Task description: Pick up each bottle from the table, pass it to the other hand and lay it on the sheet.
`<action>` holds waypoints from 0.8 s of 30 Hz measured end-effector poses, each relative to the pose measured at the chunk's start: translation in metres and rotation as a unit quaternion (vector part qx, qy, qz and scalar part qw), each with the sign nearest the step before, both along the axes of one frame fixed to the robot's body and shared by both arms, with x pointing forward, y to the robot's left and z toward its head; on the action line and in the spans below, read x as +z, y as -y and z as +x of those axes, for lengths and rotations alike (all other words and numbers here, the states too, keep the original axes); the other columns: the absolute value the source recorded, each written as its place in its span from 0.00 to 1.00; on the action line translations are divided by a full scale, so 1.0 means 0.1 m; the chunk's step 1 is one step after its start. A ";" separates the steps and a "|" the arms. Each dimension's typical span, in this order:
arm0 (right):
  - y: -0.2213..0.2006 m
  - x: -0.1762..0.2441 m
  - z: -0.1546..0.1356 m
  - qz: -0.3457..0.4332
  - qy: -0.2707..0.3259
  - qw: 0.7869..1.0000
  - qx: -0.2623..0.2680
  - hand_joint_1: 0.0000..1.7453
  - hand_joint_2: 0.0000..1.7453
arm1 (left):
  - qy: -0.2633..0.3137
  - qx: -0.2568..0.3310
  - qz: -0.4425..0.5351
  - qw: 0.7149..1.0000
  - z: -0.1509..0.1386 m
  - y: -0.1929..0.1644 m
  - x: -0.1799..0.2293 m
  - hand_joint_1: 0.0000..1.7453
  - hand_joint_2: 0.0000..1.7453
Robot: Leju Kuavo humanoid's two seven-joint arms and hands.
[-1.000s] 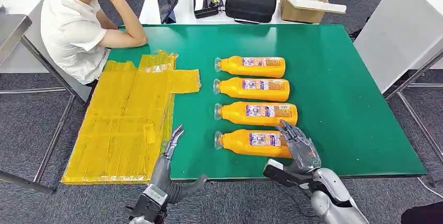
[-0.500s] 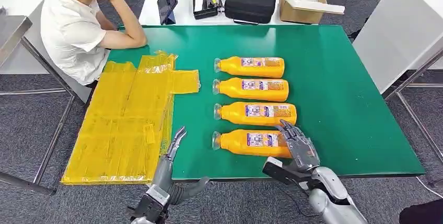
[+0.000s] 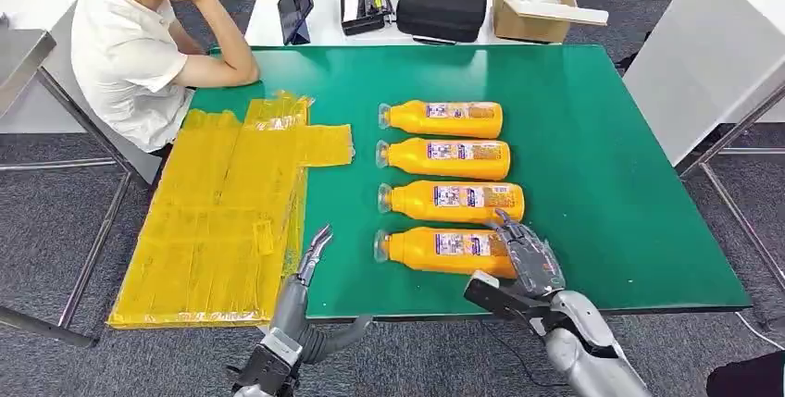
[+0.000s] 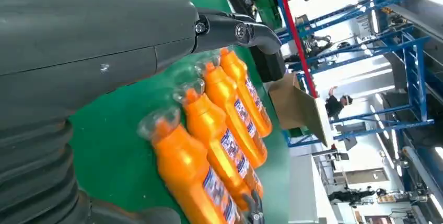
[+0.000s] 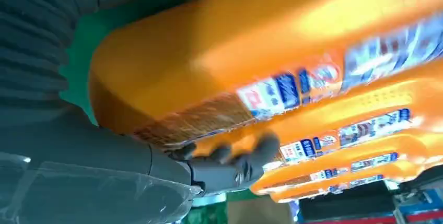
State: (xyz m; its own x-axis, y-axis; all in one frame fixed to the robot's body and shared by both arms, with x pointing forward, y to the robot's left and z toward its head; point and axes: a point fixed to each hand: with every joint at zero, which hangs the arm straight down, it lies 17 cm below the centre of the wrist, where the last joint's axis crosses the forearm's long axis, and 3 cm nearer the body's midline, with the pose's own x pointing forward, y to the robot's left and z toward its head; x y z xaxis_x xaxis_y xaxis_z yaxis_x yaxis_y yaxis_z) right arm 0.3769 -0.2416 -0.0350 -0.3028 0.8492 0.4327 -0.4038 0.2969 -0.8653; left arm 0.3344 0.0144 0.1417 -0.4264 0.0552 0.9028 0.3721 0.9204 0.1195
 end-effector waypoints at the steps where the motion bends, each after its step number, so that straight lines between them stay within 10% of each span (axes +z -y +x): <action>1: 0.02 -0.01 -0.01 0.002 -0.004 1.000 0.000 1.00 1.00 | 0.000 -0.001 0.000 1.000 0.00 0.00 0.00 0.00 1.00; 24: 0.04 -0.01 -0.04 0.028 -0.007 0.999 -0.015 1.00 1.00 | 0.000 -0.007 -0.005 1.000 -0.02 0.04 0.00 0.00 1.00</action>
